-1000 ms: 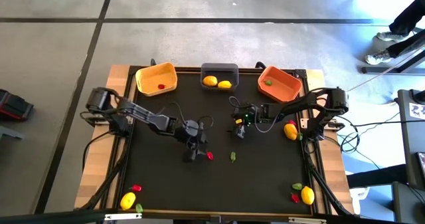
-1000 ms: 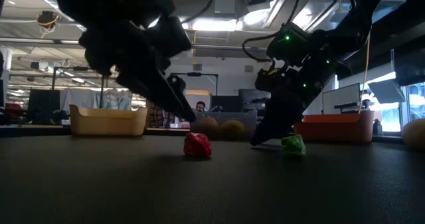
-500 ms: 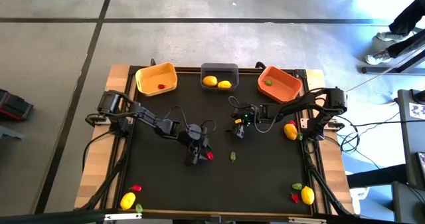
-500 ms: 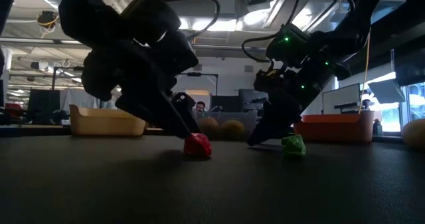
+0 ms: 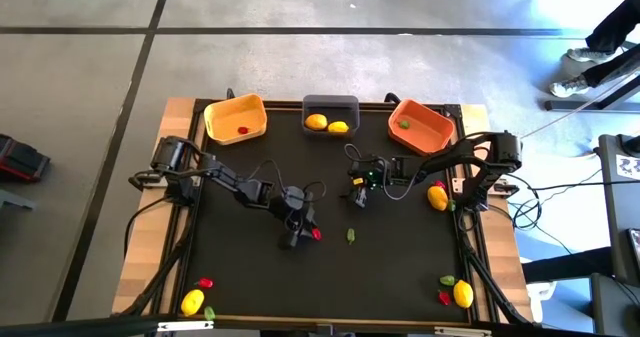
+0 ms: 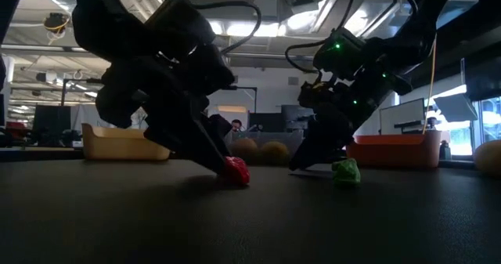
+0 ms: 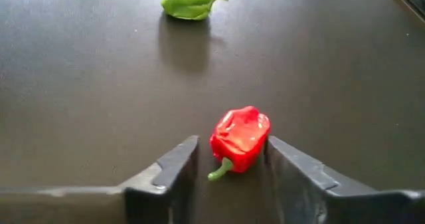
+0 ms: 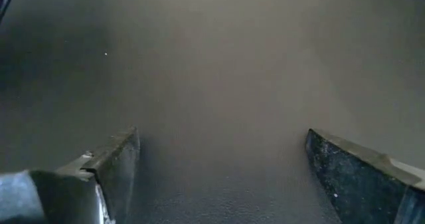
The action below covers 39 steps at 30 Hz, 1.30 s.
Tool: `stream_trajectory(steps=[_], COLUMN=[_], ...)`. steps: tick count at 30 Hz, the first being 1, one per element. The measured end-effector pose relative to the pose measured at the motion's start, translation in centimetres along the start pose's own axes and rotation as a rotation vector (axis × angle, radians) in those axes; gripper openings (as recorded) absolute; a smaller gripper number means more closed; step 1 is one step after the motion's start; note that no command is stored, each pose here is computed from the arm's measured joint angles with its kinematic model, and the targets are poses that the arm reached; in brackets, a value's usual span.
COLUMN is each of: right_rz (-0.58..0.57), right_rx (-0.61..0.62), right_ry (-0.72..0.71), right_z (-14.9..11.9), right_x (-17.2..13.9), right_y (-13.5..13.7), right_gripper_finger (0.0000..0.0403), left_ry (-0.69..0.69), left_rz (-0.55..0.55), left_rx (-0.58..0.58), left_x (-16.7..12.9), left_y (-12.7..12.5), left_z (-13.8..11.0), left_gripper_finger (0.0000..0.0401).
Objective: Sort produce into baskets
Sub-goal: Put the red chili pepper into the yellow bin
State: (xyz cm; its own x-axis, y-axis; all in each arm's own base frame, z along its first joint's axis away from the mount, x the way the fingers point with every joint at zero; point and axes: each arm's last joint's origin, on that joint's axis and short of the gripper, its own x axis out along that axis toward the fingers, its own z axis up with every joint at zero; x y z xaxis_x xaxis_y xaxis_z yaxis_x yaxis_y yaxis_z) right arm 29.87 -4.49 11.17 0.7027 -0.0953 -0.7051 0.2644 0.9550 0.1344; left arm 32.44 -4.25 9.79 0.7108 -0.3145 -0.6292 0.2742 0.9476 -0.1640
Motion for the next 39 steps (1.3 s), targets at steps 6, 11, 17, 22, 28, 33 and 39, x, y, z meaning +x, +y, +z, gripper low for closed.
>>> stream_trajectory(steps=[6,11,17,22,28,33,39], right_rz=[0.0,0.0,-0.001,-0.001,-0.001,-0.002,-0.001], right_rx=[0.0,0.0,0.0,-0.001,-0.001,-0.001,-0.001], right_ry=[0.0,0.0,-0.001,-0.002,-0.003,-0.005,-0.009], right_z=[0.0,0.0,0.0,0.0,0.0,0.0,0.1], right_x=[0.0,0.0,0.0,0.0,0.0,0.0,0.0], right_y=[0.0,0.0,0.0,0.0,0.0,0.0,0.0], right_gripper_finger=[0.0372,0.0372,0.0372,0.0372,0.0372,0.0372,0.0372], left_ry=[-0.003,-0.003,0.013,0.024,0.013,0.013,0.001], left_rz=[0.003,-0.001,0.012,0.068,0.159,0.239,0.382], left_rx=[0.008,0.011,0.003,-0.007,0.007,0.014,0.052], left_x=[-0.1,-0.1,-0.5,-1.5,-4.1,-7.1,-11.1], left_y=[0.2,0.2,0.3,0.6,0.8,1.0,1.2], left_z=[0.0,0.0,0.1,0.7,2.1,3.2,4.3], left_gripper_finger=[0.0096,0.0065,0.0058,0.0058,0.0058,0.0058,0.0058])
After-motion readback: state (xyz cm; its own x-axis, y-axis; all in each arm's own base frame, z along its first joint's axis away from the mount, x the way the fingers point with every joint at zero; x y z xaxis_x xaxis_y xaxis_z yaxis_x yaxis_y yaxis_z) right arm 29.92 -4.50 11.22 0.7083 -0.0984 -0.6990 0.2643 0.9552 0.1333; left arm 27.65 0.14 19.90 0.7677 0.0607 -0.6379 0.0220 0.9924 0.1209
